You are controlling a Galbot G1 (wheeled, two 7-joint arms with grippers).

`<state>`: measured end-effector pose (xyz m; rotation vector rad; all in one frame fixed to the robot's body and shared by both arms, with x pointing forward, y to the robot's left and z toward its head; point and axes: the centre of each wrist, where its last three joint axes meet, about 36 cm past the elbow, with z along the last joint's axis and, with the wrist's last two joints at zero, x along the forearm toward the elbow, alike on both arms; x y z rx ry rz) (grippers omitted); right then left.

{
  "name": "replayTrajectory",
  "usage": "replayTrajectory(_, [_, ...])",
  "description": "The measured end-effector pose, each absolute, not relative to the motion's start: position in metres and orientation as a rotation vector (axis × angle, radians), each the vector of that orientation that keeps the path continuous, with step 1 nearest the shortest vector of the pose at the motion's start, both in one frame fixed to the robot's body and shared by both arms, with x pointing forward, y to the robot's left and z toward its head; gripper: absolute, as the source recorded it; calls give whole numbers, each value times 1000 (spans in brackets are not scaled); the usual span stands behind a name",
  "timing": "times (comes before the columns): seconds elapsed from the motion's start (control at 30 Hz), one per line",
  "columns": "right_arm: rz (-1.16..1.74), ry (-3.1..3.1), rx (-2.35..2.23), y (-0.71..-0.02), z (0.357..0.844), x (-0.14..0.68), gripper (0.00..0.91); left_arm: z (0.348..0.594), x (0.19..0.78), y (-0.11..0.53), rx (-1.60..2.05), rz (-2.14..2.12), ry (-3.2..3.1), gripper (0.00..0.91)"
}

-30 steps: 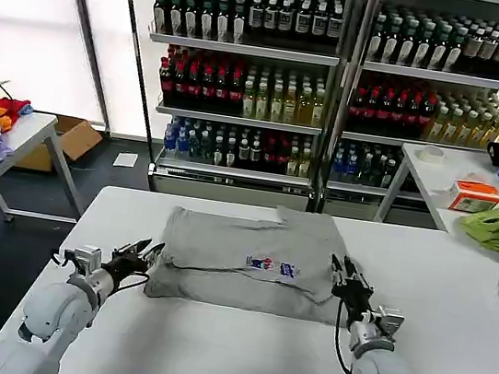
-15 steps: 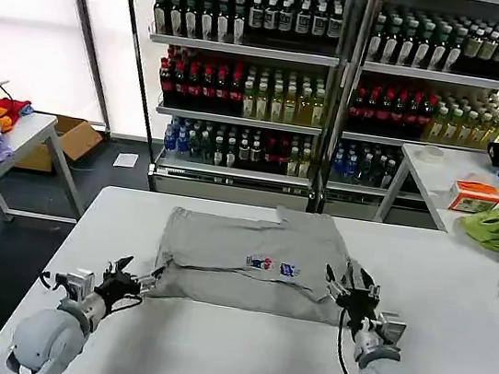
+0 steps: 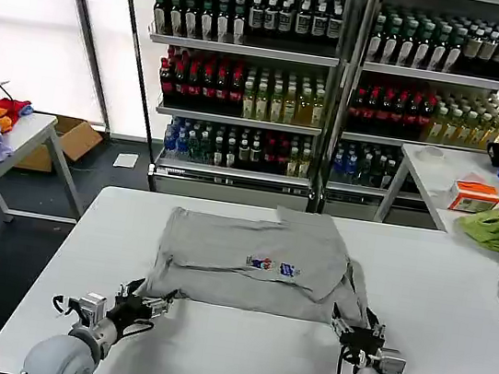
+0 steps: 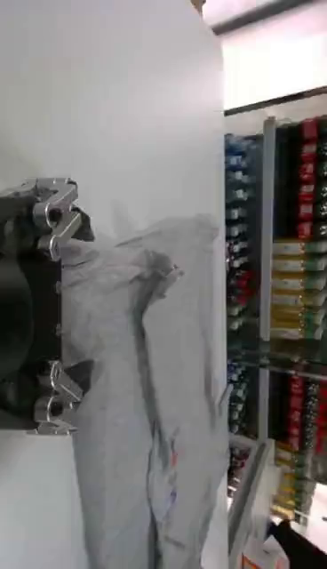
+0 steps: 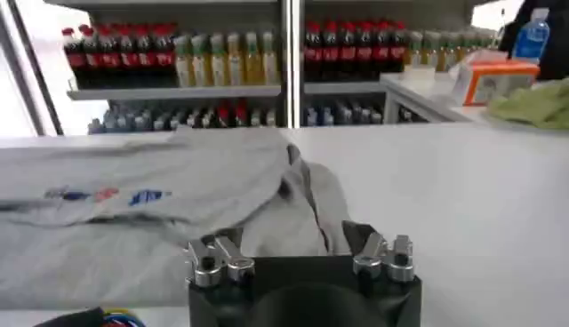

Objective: Fold and organize the clothes.

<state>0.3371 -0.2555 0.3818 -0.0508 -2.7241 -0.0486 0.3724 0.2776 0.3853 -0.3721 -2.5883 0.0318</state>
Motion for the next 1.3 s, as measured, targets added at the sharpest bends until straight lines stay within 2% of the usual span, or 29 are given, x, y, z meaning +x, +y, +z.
replayTrajectory(0.83, [-58, -2717, 10, -257, 380, 327, 0, 369, 371, 280, -394, 86, -2588, 10])
replayTrajectory(1.3, [-73, -2669, 38, -255, 396, 276, 0, 387, 344, 292, -395, 50, -2589, 10])
